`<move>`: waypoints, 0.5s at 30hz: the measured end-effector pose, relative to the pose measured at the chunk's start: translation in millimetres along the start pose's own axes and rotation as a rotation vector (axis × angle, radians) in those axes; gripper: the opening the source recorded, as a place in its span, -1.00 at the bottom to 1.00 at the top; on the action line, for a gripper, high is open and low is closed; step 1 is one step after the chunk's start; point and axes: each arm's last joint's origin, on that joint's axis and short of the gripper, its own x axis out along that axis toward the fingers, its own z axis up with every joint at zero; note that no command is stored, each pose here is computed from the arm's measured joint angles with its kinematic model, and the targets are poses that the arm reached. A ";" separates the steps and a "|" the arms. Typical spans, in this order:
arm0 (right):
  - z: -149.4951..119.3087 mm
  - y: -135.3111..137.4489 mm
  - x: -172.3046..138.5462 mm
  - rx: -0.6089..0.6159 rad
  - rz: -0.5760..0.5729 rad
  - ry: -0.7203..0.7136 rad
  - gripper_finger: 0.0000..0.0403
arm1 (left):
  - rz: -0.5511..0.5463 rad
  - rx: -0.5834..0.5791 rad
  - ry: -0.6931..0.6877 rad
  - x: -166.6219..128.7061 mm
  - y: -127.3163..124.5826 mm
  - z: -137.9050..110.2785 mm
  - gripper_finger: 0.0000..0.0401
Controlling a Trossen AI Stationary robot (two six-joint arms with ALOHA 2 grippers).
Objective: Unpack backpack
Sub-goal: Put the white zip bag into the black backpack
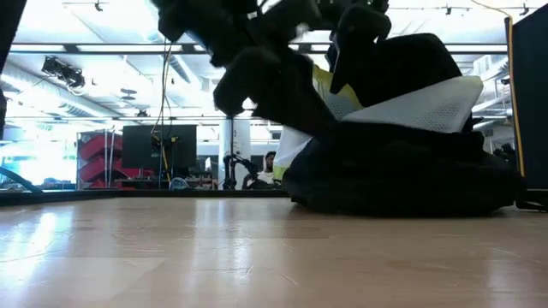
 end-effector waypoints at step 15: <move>8.6 3.5 38.8 -0.016 0.060 0.041 -0.15 | 0.089 -0.016 0.043 18.7 0.0 -10.0 -0.92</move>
